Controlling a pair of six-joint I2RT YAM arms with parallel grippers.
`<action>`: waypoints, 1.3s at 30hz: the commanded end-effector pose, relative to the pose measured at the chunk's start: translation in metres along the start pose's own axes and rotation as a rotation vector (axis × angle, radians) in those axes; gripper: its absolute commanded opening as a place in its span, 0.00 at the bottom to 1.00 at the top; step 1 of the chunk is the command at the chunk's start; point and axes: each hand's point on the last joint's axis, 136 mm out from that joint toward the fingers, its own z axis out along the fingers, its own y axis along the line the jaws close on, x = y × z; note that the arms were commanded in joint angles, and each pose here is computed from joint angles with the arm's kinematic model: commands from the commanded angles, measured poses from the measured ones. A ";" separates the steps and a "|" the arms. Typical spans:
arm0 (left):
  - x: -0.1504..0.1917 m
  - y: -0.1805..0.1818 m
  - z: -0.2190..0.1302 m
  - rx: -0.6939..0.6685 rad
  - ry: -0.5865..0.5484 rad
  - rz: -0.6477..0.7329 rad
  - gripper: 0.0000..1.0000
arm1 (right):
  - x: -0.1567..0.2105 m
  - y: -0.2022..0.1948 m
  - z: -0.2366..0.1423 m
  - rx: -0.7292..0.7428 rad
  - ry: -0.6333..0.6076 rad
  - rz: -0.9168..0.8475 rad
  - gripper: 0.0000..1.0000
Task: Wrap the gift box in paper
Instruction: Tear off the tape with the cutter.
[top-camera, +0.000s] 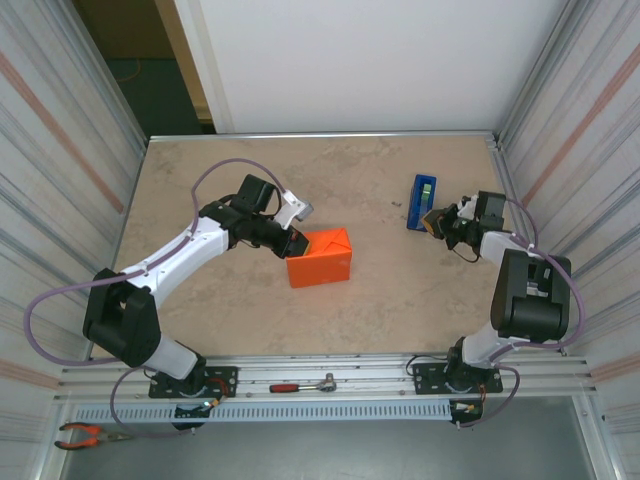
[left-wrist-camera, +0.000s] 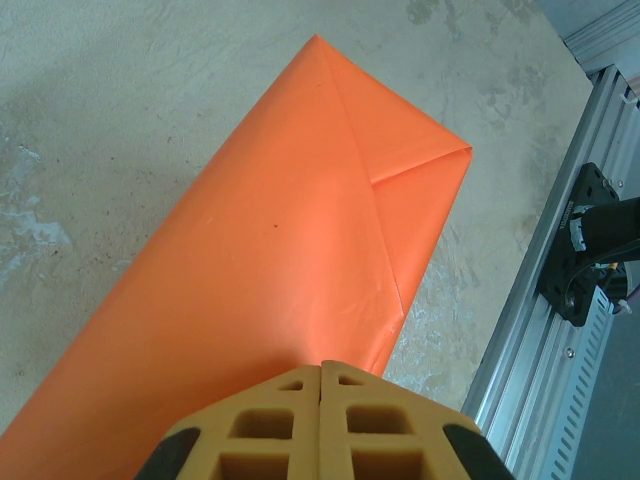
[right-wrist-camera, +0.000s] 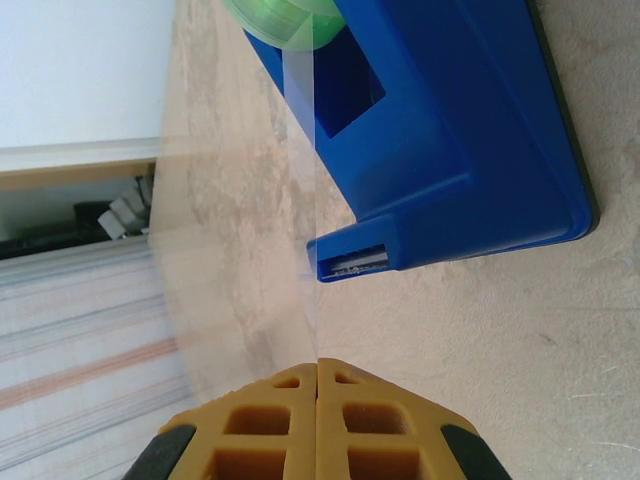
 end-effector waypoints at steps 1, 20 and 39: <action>0.039 0.017 0.017 -0.055 0.131 -0.046 0.00 | 0.017 -0.001 -0.004 0.004 0.037 -0.011 0.00; 0.040 0.015 0.018 -0.051 0.135 -0.045 0.00 | 0.016 -0.043 0.013 0.069 0.036 0.047 0.00; 0.041 0.016 0.017 -0.057 0.136 -0.042 0.00 | 0.017 -0.067 0.051 0.034 0.078 0.147 0.00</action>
